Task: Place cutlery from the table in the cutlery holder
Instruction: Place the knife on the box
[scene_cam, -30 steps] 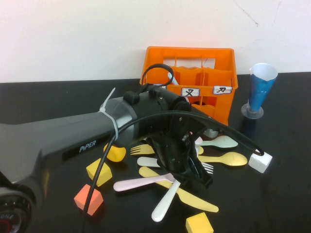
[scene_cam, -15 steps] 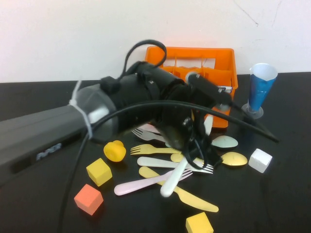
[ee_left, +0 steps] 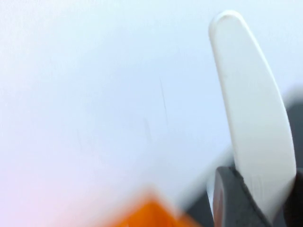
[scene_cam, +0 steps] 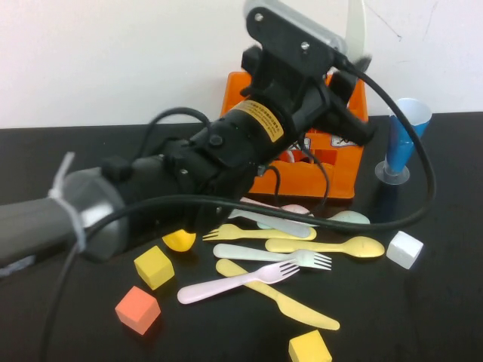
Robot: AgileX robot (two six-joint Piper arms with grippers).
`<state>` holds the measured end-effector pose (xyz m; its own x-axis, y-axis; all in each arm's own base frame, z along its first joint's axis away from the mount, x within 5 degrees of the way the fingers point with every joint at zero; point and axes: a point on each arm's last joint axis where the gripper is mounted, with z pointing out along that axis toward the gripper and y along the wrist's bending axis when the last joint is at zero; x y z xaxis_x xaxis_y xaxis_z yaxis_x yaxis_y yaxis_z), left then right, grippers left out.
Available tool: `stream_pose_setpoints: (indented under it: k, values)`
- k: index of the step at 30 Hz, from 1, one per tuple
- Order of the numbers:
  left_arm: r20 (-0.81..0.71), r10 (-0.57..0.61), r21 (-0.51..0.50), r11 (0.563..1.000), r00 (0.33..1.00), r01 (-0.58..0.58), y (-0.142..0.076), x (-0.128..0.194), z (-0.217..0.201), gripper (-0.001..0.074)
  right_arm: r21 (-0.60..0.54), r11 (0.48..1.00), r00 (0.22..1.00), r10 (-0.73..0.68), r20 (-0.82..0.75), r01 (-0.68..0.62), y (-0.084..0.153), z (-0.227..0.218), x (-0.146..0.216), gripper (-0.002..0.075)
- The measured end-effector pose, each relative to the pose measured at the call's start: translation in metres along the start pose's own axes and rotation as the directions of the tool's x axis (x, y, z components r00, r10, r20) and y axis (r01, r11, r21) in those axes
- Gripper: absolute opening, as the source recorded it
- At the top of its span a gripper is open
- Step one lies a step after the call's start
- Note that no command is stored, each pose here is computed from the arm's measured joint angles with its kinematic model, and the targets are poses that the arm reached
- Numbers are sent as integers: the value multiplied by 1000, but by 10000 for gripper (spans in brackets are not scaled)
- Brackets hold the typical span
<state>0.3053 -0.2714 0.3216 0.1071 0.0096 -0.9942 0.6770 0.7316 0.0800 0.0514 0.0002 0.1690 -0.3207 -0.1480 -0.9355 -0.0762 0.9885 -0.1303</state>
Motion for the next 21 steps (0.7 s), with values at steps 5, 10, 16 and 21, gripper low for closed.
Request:
stream_pose_setpoints:
  k: [5,10,16,21]
  values:
    - [163,-40,-39,998,986,47,8,15,22,200,0,1000,1000,0,0,0,0,0,0,-3]
    - [128,-52,-72,996,990,62,18,53,50,200,0,1000,1000,0,0,0,0,0,0,-3]
    - [26,-55,-83,995,998,57,21,84,66,216,0,1000,1000,0,0,0,0,0,0,-3]
    - [-23,-23,-72,997,999,21,21,81,66,356,0,1000,1000,0,0,0,0,0,0,-3]
